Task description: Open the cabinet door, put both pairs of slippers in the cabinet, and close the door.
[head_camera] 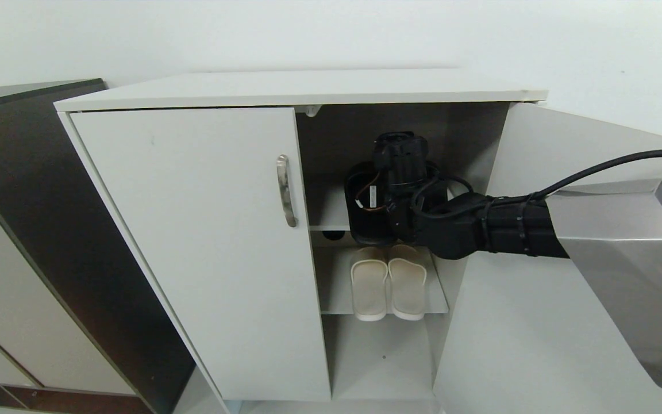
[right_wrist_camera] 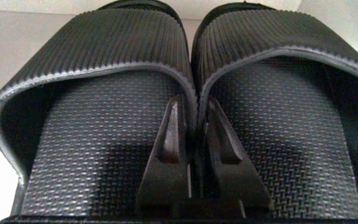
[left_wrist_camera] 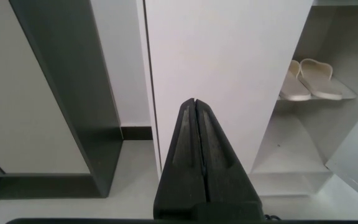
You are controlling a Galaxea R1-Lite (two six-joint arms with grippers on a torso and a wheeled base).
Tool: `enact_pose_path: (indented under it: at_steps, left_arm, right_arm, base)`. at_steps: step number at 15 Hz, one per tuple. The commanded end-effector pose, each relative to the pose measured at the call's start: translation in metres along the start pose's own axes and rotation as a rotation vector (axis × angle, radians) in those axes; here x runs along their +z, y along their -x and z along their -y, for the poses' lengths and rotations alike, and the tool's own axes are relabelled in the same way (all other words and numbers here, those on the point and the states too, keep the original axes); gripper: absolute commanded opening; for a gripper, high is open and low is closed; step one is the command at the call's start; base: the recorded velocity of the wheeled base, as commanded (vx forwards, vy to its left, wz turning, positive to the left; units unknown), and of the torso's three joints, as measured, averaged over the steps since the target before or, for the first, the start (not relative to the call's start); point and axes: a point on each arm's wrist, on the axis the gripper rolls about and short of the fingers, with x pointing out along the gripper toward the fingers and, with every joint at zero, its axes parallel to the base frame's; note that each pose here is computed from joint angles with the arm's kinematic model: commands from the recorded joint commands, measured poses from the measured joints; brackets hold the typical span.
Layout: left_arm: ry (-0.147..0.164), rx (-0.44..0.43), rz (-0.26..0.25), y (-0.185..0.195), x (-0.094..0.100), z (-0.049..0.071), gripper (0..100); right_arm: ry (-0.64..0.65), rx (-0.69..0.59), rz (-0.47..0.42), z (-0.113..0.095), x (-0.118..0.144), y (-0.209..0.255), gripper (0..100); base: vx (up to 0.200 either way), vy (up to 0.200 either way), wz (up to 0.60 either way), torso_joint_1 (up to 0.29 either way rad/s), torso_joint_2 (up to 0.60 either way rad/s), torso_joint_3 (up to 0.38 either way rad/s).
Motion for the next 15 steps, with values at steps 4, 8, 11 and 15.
enact_pose_path:
  at_steps: [4, 8, 11, 15]
  left_arm:
    - [0.0, 0.0, -0.001, 0.0, 0.0, 0.0, 0]
    - [-0.001, 0.0, -0.001, 0.0, 0.0, 0.0, 0]
    - [0.0, 0.0, -0.001, 0.0, 0.0, 0.0, 0]
    - [0.0, 0.0, -0.001, 0.0, 0.0, 0.0, 0]
  right_arm:
    - [0.014, -0.02, -0.004, 0.005, -0.004, -0.011, 0]
    - [0.016, -0.031, -0.007, 0.007, -0.007, -0.017, 0]
    - [0.024, -0.032, -0.01, 0.006, -0.009, -0.018, 100]
    - [0.045, -0.03, -0.03, 0.007, -0.007, -0.006, 100]
  base:
    - [0.0, 0.0, 0.0, 0.0, 0.0, 0.0]
    - [0.0, 0.0, 0.0, 0.0, 0.0, 0.0]
    - [0.0, 0.0, 0.0, 0.0, 0.0, 0.0]
    - [0.0, 0.0, 0.0, 0.0, 0.0, 0.0]
